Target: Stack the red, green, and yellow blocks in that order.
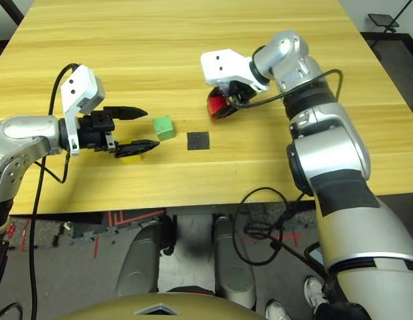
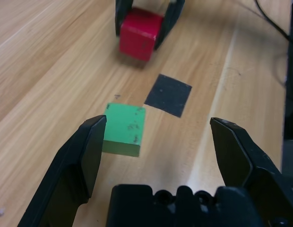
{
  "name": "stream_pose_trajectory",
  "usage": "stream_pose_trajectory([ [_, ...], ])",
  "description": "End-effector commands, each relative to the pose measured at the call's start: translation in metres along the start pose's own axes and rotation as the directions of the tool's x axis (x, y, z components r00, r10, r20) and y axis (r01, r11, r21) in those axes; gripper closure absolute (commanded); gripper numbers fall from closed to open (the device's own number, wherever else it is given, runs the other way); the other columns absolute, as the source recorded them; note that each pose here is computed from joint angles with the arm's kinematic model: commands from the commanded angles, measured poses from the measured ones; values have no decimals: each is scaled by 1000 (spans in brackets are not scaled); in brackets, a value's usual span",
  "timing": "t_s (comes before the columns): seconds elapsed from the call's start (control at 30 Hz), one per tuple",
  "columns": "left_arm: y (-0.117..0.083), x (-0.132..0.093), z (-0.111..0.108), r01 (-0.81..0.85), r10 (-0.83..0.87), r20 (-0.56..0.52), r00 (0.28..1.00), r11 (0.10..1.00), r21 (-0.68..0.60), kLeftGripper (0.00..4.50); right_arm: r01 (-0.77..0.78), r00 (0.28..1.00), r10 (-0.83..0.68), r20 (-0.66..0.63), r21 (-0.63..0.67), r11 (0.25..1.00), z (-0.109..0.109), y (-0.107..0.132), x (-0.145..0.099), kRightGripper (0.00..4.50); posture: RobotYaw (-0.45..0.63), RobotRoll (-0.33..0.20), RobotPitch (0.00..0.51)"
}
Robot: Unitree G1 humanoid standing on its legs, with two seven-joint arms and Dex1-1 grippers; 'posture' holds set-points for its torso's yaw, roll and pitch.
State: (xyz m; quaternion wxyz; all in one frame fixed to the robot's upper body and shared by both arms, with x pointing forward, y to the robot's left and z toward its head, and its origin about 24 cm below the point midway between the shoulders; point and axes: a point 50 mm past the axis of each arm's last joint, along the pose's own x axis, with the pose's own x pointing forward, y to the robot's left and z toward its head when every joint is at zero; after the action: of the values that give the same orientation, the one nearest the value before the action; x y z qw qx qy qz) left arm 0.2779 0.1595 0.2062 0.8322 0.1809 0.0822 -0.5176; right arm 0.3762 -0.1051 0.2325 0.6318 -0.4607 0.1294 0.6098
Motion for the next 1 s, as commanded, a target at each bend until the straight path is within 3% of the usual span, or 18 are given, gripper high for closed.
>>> stream_pose_trajectory([
  [0.03, 0, 5, -2, 3, -3, -9, 1000, 1000, 8, 0, -13, 1000, 13, 5, 23, 1000, 7, 8, 5, 2450, 352, -106, 253],
  [0.47, -1, 4, 0, -12, 12, -7, 1000, 1000, 9, 0, -75, 997, 74, 9, 77, 994, 16, 38, 7, 2450, 358, -108, 258],
  [1.0, 0, 8, 3, -14, 14, 6, 1000, 1000, 11, 0, -78, 996, 71, 58, 116, 990, 8, 46, 19, 2450, 349, -96, 281],
])
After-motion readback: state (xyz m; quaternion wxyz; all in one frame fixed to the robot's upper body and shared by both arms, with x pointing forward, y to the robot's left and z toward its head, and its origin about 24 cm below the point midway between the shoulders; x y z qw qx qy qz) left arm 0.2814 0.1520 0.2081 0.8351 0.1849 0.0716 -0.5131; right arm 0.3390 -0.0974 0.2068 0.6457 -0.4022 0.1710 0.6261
